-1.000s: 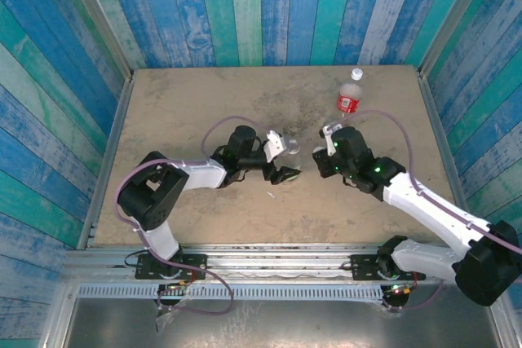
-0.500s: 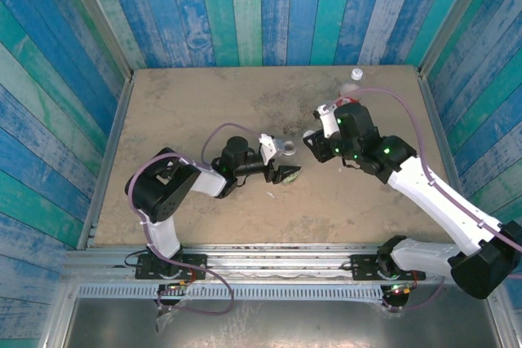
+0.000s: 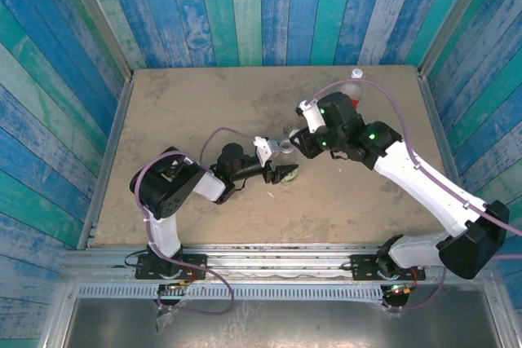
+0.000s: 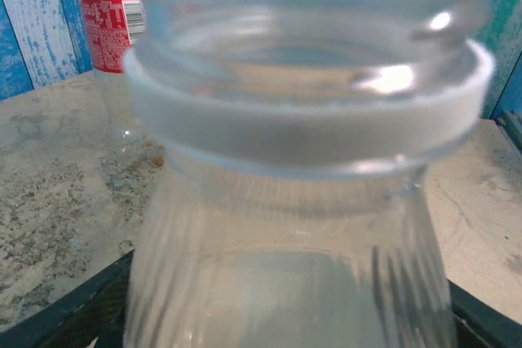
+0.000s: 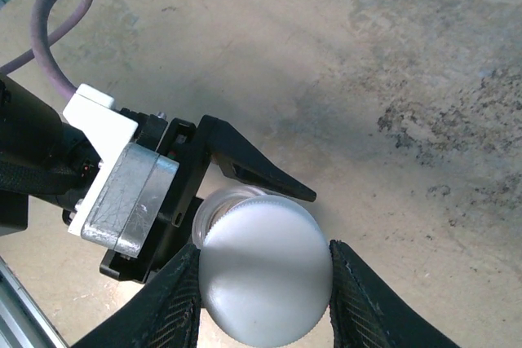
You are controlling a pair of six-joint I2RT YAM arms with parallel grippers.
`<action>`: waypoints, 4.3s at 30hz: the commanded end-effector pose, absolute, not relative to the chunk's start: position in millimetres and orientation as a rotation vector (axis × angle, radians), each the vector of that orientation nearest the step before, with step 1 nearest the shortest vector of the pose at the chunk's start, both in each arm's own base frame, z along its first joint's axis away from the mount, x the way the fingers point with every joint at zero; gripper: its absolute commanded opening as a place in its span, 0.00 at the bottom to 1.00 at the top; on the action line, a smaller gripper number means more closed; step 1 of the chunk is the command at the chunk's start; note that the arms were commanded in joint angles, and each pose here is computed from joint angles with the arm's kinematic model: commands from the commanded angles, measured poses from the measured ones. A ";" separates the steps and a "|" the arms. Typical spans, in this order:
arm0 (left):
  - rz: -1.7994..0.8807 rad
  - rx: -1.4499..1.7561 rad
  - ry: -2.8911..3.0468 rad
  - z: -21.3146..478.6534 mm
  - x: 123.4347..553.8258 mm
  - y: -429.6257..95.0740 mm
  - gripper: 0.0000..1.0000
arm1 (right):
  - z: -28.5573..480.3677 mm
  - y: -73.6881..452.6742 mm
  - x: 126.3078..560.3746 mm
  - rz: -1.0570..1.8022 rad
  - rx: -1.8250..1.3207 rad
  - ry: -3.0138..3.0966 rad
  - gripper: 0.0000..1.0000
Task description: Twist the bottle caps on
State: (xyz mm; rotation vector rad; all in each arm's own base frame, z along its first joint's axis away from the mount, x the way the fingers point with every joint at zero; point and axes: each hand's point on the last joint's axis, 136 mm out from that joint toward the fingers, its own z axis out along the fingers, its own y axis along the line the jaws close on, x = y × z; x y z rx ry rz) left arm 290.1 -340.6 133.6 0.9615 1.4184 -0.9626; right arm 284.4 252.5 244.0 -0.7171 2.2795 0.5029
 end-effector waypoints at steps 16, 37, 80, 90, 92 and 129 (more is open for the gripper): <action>-0.959 1.028 1.422 111.5 282.0 -342.4 0.55 | 230.0 273.1 284.5 0.489 -0.799 2.382 0.40; -0.945 1.049 1.439 102.5 280.1 -341.0 0.56 | 214.1 281.8 271.0 0.436 -0.925 2.458 0.41; -0.939 1.090 1.444 99.0 277.8 -342.2 0.58 | 229.6 265.2 286.3 0.476 -0.749 2.388 0.53; -0.935 1.097 1.450 97.8 279.8 -343.6 0.58 | 198.4 259.9 280.7 0.458 -0.776 2.473 0.48; -0.937 1.098 1.450 97.5 279.7 -344.0 0.58 | 195.7 258.9 280.6 0.451 -0.781 2.480 0.48; -0.921 1.106 1.475 90.1 283.6 -345.1 0.58 | 230.1 245.4 257.7 0.716 -0.612 2.455 0.30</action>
